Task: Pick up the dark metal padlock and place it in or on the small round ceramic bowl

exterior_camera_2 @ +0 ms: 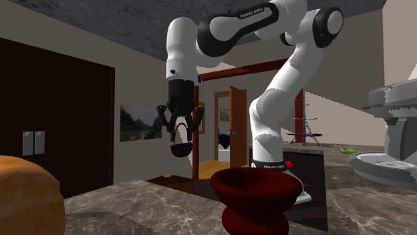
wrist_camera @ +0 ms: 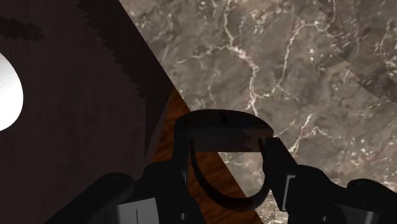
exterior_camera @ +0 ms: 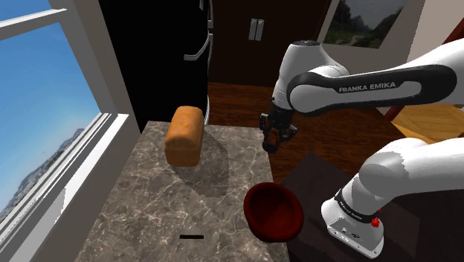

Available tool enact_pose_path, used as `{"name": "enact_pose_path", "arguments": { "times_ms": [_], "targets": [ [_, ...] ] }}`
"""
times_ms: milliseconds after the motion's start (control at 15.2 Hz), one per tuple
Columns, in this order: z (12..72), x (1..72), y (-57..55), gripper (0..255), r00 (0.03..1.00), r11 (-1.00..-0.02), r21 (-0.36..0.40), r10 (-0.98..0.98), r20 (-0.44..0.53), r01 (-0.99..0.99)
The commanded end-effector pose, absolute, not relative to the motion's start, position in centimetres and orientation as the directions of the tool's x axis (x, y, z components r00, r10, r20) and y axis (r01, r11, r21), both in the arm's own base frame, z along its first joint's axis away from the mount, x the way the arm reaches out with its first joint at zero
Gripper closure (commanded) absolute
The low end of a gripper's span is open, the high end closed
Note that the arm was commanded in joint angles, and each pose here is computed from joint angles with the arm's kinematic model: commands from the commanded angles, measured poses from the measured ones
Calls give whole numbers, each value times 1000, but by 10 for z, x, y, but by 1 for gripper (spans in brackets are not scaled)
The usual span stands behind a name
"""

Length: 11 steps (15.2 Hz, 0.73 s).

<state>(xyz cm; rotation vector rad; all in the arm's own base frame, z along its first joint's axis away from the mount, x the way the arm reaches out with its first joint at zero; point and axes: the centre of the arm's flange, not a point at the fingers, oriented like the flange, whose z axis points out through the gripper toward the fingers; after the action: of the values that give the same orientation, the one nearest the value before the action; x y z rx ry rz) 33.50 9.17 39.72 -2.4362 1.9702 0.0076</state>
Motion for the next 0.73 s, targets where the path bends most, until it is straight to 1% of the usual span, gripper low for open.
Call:
{"name": "enact_pose_path", "arguments": {
  "times_ms": [0, 660],
  "targets": [
    [403, 336, 92, 255, 209, -209, -3, -978, -9, -978],
    [407, 252, 194, 255, 209, -209, -3, -978, -9, -978]
  ]
}}
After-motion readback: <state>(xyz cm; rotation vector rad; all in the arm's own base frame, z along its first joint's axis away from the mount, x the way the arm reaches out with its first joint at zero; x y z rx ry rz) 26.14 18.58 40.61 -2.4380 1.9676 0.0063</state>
